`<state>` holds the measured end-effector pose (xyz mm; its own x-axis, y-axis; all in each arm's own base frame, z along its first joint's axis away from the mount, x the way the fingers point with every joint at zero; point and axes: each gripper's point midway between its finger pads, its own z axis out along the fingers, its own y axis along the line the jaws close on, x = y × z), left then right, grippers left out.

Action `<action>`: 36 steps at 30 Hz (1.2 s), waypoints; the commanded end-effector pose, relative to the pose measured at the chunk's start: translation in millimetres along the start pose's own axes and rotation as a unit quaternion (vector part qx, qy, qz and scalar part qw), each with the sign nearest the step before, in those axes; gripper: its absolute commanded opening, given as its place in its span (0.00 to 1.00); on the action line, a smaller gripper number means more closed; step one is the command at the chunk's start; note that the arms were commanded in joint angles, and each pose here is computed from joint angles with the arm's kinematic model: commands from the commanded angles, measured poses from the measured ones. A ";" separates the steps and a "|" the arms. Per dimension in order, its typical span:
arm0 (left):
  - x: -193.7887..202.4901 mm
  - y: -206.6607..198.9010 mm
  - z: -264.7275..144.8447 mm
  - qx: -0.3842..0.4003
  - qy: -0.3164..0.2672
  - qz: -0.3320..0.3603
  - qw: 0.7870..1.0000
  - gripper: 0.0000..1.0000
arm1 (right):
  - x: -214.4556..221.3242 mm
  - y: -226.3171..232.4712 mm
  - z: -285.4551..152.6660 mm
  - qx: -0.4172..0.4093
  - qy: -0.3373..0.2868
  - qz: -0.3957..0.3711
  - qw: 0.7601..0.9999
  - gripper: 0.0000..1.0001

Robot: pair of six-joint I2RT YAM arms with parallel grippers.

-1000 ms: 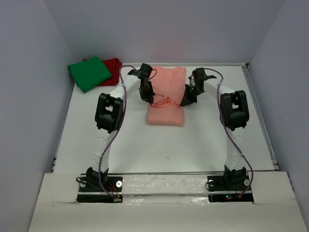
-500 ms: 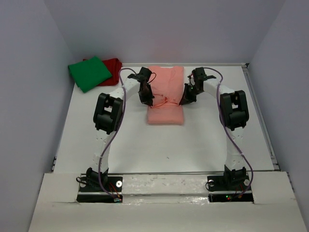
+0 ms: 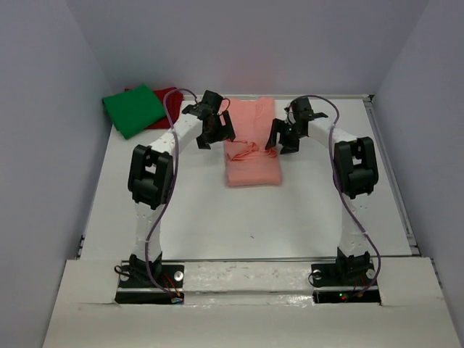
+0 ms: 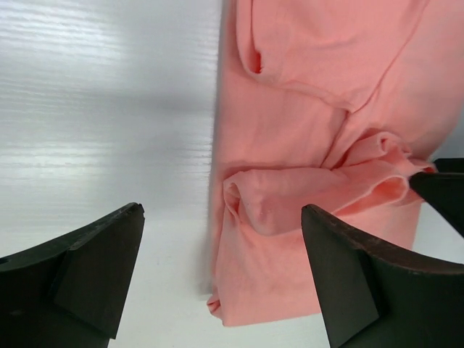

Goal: Fold and stack the t-shirts
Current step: Fold the folded rectangular tshirt in 1/3 of the way

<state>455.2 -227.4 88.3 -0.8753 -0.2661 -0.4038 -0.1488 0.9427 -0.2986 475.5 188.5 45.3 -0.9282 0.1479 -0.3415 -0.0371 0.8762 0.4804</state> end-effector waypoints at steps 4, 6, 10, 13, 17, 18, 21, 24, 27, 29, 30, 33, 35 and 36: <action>-65.2 -19.9 -81.6 0.026 -0.128 -0.002 0.991 0.99 | -36.5 28.1 -49.8 -0.024 -0.086 -0.032 0.996 0.77; -65.3 -25.9 -90.3 0.040 -0.124 0.005 0.991 0.99 | -39.4 34.9 -58.1 -0.032 -0.093 -0.031 0.995 0.77; -49.6 -48.6 -104.2 0.113 -0.094 0.025 0.989 0.99 | -41.0 47.2 -75.9 -0.048 -0.104 -0.033 0.993 0.76; -23.5 -54.4 -99.5 0.147 -0.057 0.034 0.987 0.97 | -37.3 56.5 -88.2 -0.063 -0.103 -0.030 0.992 0.75; 20.1 -47.3 -77.7 0.172 -0.001 0.030 0.985 0.64 | -21.3 62.6 -92.8 -0.084 -0.082 -0.002 0.993 0.60; 22.4 -57.8 -82.7 0.208 0.000 0.033 0.978 0.14 | -16.1 65.7 -92.3 -0.095 -0.072 0.005 0.993 0.17; 45.7 -69.9 -82.8 0.280 0.029 0.006 0.960 0.00 | -0.4 70.7 -84.6 -0.126 -0.042 0.033 0.991 0.00; 64.6 -78.3 -86.6 0.337 0.044 -0.027 0.940 0.00 | 11.8 73.6 -77.0 -0.153 -0.025 0.058 0.986 0.00; 70.2 -80.6 -86.1 0.367 0.040 -0.040 0.929 0.00 | 16.1 76.5 -74.9 -0.169 -0.019 0.070 0.983 0.00; 71.6 -83.6 -85.8 0.384 0.039 -0.051 0.921 0.00 | 20.3 78.2 -70.4 -0.184 -0.010 0.075 0.980 0.00; 71.8 -85.1 -86.2 0.392 0.039 -0.055 0.918 0.00 | 21.6 78.6 -69.3 -0.188 -0.007 0.076 0.979 0.00; 69.6 -91.0 -88.7 0.412 0.036 -0.071 0.908 0.00 | 29.7 78.2 -62.9 -0.199 0.012 0.088 0.976 0.00; 67.5 -95.7 -88.4 0.413 0.032 -0.069 0.907 0.00 | 35.5 78.4 -59.6 -0.209 0.024 0.094 0.973 0.00; 67.6 -97.2 -86.2 0.412 0.033 -0.070 0.908 0.00 | 36.7 78.0 -57.7 -0.211 0.026 0.097 0.972 0.00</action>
<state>366.6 -303.1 112.0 -0.9227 -0.3285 -0.2019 -0.0059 0.5356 -0.8445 414.6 228.6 113.6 -0.9458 0.2634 -0.1899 0.0191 0.6289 0.7772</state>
